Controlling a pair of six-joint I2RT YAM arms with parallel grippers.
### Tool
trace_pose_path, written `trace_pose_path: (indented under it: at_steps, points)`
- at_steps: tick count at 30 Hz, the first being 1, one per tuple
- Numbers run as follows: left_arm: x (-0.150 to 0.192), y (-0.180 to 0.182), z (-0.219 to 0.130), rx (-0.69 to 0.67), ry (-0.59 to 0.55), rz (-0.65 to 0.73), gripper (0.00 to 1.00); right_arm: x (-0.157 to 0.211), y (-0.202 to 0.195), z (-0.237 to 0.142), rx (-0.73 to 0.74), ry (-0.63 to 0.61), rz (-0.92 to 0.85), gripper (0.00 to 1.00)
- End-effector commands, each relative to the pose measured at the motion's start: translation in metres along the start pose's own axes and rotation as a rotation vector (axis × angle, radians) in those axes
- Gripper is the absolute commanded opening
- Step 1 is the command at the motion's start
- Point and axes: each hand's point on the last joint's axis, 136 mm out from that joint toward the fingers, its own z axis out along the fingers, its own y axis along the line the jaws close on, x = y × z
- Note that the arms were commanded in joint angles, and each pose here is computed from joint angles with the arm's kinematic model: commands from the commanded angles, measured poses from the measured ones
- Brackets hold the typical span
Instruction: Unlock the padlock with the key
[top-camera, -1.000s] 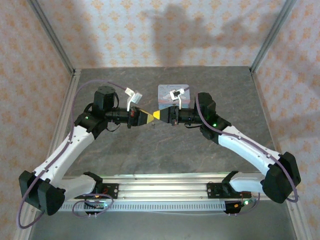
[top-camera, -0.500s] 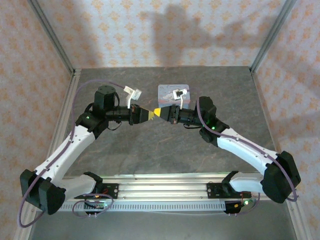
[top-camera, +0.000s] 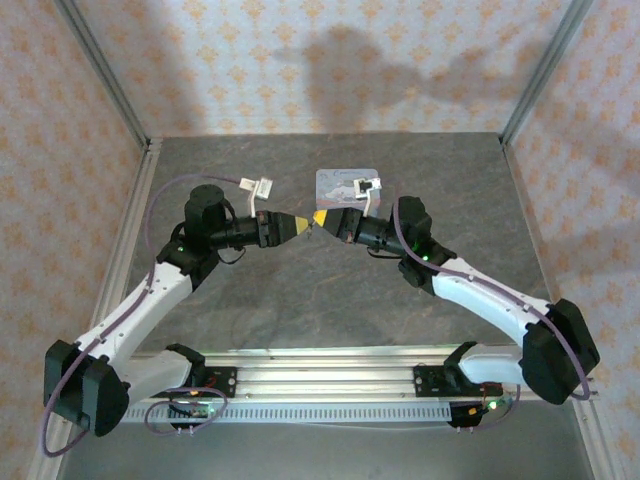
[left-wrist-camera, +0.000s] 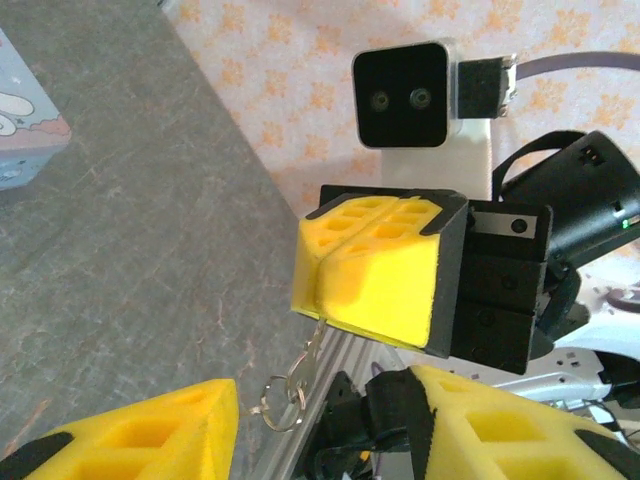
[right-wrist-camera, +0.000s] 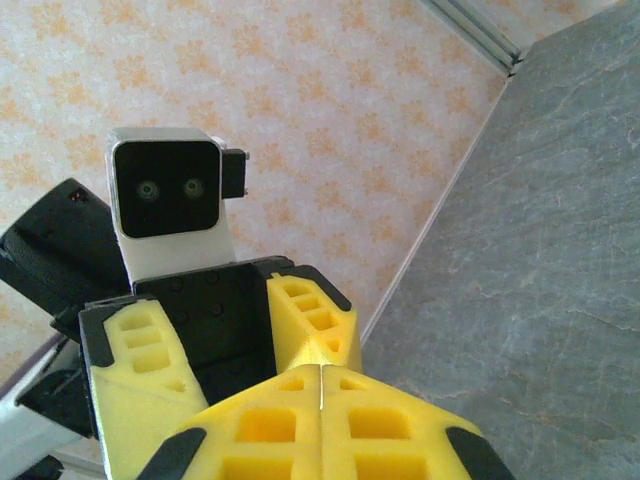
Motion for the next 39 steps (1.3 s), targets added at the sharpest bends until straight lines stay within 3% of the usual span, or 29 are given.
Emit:
trace_pose_path:
  at_steps: [1, 22, 30, 39]
  points:
    - [-0.013, -0.017, -0.002, 0.055, -0.066, 0.04, 0.46, -0.01, 0.01, 0.002, -0.053, -0.037, -0.014, 0.0]
    - [-0.001, 0.012, 0.008, -0.034, -0.048, 0.003, 0.45, -0.01, 0.009, -0.001, -0.04, -0.048, -0.02, 0.0]
    - [0.0, 0.012, 0.01, -0.003, -0.05, -0.019, 0.46, -0.011, 0.01, -0.002, -0.039, -0.056, -0.023, 0.0]
    - [-0.001, 0.005, 0.012, 0.039, -0.043, -0.022, 0.34, -0.011, 0.009, -0.003, -0.041, -0.066, -0.018, 0.0]
